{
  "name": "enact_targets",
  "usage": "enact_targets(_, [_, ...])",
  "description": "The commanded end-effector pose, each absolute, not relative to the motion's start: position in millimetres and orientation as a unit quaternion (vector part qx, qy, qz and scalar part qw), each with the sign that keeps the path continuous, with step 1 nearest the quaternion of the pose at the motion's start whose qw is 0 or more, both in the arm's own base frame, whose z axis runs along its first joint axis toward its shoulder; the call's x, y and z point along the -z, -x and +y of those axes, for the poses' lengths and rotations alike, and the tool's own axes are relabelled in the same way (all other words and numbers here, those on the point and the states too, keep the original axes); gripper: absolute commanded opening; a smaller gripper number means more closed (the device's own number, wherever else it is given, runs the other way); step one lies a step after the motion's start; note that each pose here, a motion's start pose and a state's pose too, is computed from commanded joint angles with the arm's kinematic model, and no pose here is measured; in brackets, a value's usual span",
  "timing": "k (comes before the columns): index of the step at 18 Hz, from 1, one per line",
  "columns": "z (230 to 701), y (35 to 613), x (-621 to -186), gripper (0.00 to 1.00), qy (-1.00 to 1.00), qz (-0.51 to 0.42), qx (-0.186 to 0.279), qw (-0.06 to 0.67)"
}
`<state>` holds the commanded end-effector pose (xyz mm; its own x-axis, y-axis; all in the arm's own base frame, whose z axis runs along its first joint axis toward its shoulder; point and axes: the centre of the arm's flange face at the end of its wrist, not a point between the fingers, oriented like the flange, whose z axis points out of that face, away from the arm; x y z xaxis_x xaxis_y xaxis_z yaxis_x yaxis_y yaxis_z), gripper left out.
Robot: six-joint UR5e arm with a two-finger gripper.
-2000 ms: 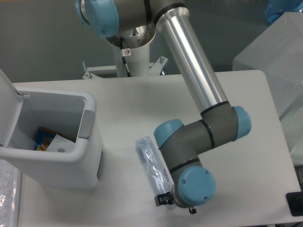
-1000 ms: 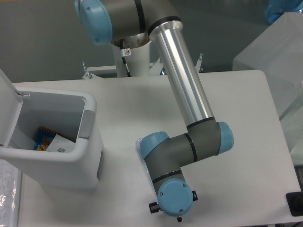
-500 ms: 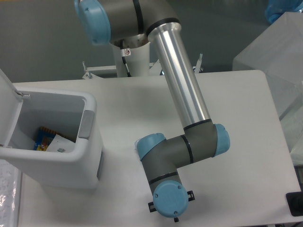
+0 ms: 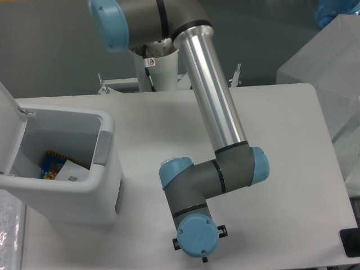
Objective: Place the trash in the trash can
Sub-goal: 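Lower the gripper and close it around the bottle, then lift the bottle and carry it over the white bin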
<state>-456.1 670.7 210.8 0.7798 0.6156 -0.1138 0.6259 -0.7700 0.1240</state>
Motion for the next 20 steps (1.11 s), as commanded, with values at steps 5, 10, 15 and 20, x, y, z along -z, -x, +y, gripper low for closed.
enact_targets(5, [663, 461, -279, 0.12, -0.941, 0.336, 0.033, 0.020])
enact_targets(10, [658, 466, -362, 0.12, -0.934, 0.343, 0.040, -0.093])
enact_targets(15, [660, 454, -436, 0.12, -0.920, 0.327, 0.053, -0.208])
enact_targets(20, [655, 439, -499, 0.12, -0.903, 0.301, 0.056, -0.300])
